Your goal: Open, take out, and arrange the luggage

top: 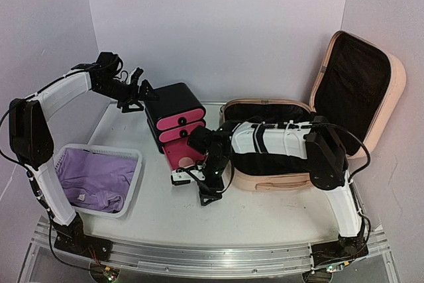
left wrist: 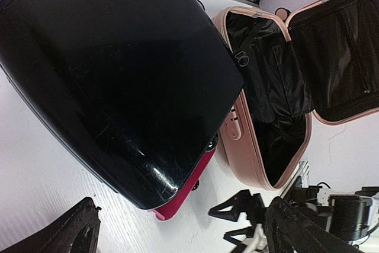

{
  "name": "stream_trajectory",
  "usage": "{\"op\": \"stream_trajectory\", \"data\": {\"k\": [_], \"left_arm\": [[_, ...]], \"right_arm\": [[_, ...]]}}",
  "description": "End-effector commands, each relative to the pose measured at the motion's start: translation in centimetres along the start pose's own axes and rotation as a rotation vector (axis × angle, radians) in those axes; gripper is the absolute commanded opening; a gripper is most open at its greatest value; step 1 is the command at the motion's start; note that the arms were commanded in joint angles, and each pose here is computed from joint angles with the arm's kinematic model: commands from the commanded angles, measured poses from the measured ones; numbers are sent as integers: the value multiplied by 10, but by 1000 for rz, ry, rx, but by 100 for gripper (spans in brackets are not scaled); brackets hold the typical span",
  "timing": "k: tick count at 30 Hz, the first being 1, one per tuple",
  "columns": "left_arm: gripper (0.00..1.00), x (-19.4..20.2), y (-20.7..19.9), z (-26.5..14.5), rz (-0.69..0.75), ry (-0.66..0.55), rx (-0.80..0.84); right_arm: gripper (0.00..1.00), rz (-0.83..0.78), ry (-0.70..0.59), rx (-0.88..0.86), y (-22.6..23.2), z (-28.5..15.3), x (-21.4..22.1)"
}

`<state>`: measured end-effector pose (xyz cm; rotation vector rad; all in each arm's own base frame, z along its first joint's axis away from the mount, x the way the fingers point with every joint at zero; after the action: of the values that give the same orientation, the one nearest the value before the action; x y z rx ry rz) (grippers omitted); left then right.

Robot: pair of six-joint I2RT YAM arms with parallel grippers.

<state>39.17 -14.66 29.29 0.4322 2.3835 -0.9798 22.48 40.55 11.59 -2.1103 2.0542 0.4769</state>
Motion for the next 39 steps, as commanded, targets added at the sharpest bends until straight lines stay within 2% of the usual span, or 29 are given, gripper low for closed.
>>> {"op": "stream_trajectory", "data": {"k": [1,15,20,30,39], "left_arm": [[98,-5,-1,-2,14,-28,14],[98,-6,-1,-1,9,-26,27],[98,-6,-1,0,8,-25,25],[98,-6,-1,-1,10,-26,23],[98,-6,-1,0,9,-25,24]], "right_arm": [[85,-59,-44,9,-13,13,-13],[96,-37,-52,456,-83,31,-41],[98,-21,-122,559,-102,27,-55],[98,49,-232,587,-140,30,-66],[98,49,-288,558,-148,35,-67]]}}
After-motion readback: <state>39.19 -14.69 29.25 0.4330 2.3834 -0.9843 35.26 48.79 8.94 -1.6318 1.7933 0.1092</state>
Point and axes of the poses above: each gripper's point midway between its finger pads, its own z axis out along the fingers, its own y axis along the line the jaws close on, x = y × z, the point moved 8 cm from there along -z, back along the fingers, and after that the axes turned 9 degrees about z, right-handed, at the moved point
